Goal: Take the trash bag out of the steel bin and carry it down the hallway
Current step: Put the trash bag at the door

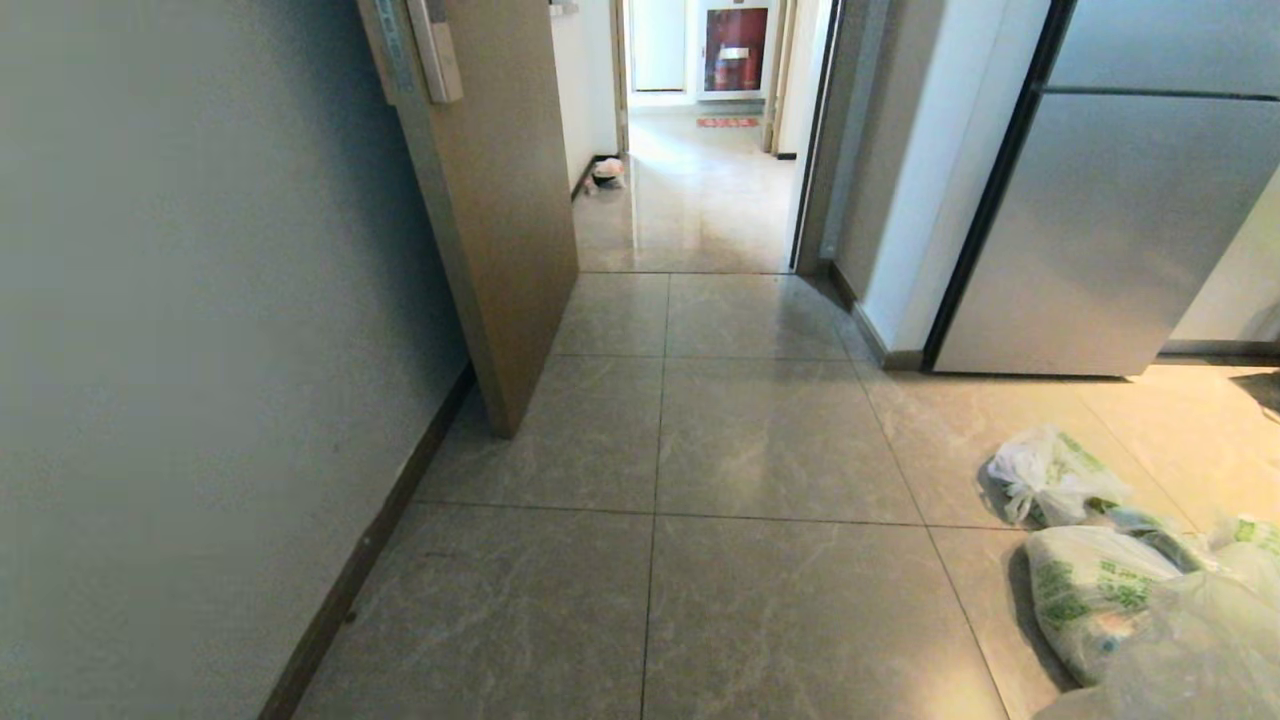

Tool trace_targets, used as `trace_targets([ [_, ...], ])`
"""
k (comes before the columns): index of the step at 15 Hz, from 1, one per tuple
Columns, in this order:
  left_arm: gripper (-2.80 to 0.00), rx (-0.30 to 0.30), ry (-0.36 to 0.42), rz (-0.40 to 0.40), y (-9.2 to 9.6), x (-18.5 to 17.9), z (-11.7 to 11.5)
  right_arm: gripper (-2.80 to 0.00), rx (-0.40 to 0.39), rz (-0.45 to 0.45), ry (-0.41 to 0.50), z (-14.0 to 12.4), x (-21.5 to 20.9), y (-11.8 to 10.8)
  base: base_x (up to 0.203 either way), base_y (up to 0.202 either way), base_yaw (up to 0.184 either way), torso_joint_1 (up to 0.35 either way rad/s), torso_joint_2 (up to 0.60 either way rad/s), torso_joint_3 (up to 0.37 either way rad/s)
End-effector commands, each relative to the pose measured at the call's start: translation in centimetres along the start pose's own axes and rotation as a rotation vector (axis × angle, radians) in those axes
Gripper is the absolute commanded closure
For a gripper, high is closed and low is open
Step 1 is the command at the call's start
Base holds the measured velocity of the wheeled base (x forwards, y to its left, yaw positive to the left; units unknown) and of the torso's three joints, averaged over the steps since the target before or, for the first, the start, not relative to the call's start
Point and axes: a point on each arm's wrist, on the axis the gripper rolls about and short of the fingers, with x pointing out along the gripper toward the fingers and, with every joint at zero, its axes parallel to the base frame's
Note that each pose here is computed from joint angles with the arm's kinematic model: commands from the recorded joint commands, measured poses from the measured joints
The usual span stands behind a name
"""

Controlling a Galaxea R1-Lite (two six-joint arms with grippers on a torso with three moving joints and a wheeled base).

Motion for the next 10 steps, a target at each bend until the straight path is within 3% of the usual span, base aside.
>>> trace_targets([
  [1,0.0,0.0,0.0,0.001,0.0,0.0,0.0,0.0,0.001,0.0,0.001,-0.04,0.01,0.0,0.195,0.0,0.003,0.002,0.0,0.003],
  [10,0.0,0.0,0.0,0.0,0.0,0.0,0.0,0.0,0.001,-0.001,0.001,-0.04,0.01,0.0,0.193,0.0,0.0,0.003,0.0,0.001],
])
